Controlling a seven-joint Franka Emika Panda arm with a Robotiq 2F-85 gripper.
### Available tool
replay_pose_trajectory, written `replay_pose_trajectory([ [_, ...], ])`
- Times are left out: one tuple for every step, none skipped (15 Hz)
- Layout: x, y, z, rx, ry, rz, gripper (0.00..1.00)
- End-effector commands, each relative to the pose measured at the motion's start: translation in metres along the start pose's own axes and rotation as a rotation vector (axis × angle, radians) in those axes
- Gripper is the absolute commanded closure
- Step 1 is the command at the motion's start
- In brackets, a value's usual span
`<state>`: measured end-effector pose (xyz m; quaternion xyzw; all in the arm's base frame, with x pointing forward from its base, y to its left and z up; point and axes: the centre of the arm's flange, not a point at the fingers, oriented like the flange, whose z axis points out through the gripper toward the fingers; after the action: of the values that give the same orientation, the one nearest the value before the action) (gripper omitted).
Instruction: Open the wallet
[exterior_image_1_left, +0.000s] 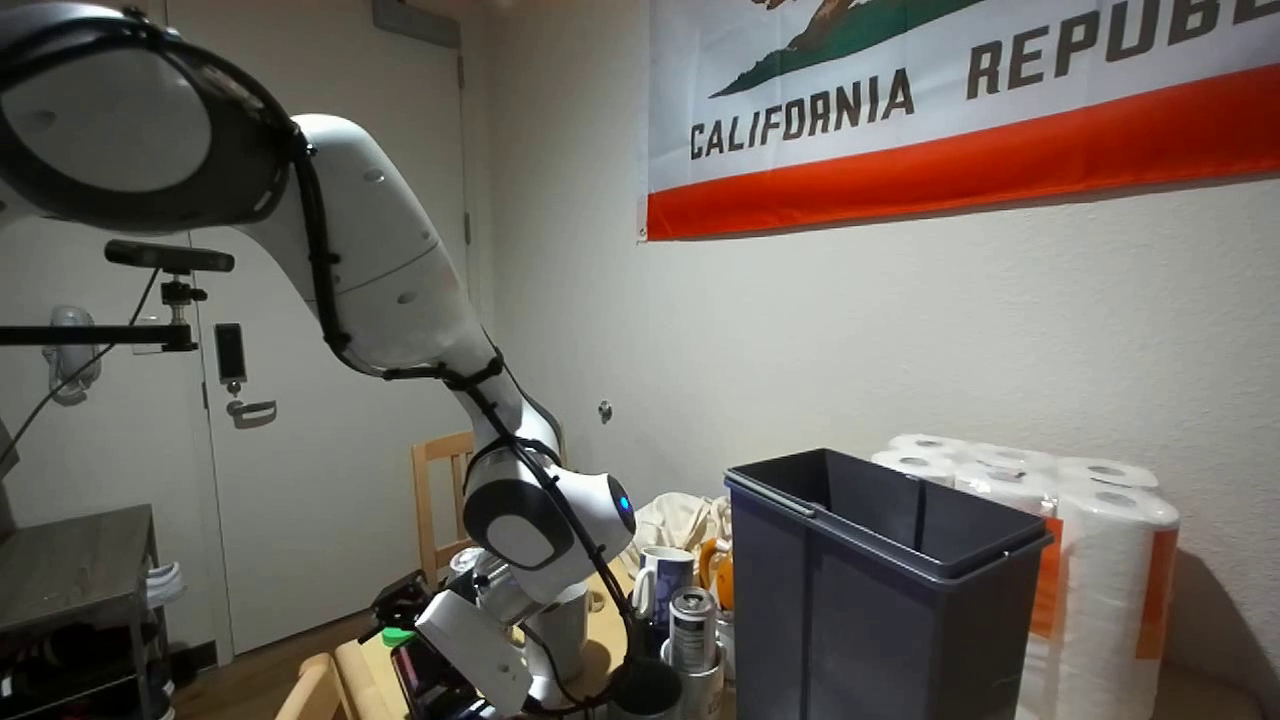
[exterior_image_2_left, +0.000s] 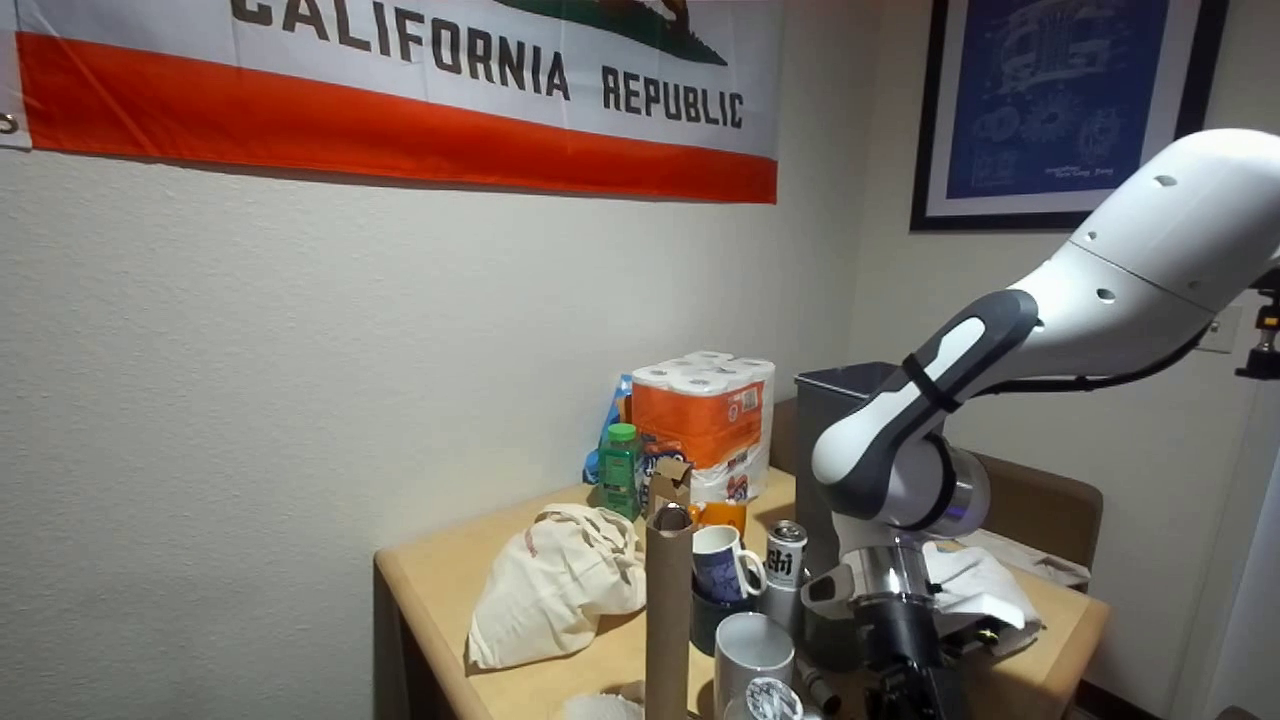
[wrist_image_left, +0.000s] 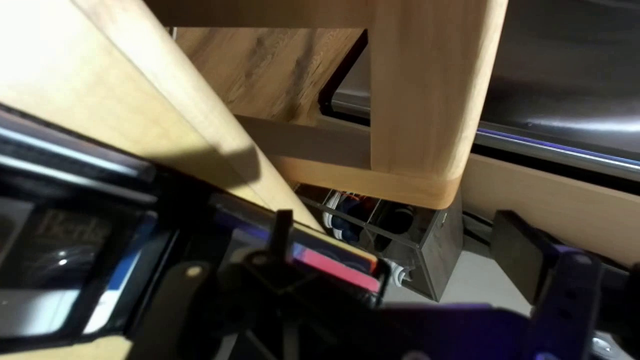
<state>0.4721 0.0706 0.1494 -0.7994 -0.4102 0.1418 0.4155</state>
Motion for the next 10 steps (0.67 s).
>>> replay_pose_trajectory([
  [0.002, -0.015, 0.017, 0.045, -0.016, -0.045, 0.00],
  [0.003, -0.016, 0.020, 0.045, -0.022, -0.051, 0.00],
  [0.004, -0.017, 0.020, 0.035, -0.030, -0.043, 0.00],
  [0.005, -0.016, 0.018, 0.020, -0.037, -0.036, 0.00],
  [0.005, -0.016, 0.016, -0.010, -0.046, -0.024, 0.00],
  [0.005, -0.015, 0.012, -0.023, -0.049, -0.020, 0.00],
  [0.004, -0.015, 0.008, -0.052, -0.051, -0.017, 0.00],
  [0.002, -0.014, 0.003, -0.080, -0.048, -0.014, 0.00],
  [0.001, -0.014, -0.002, -0.103, -0.041, -0.017, 0.00],
  [0.000, -0.015, -0.007, -0.137, -0.033, -0.021, 0.00],
])
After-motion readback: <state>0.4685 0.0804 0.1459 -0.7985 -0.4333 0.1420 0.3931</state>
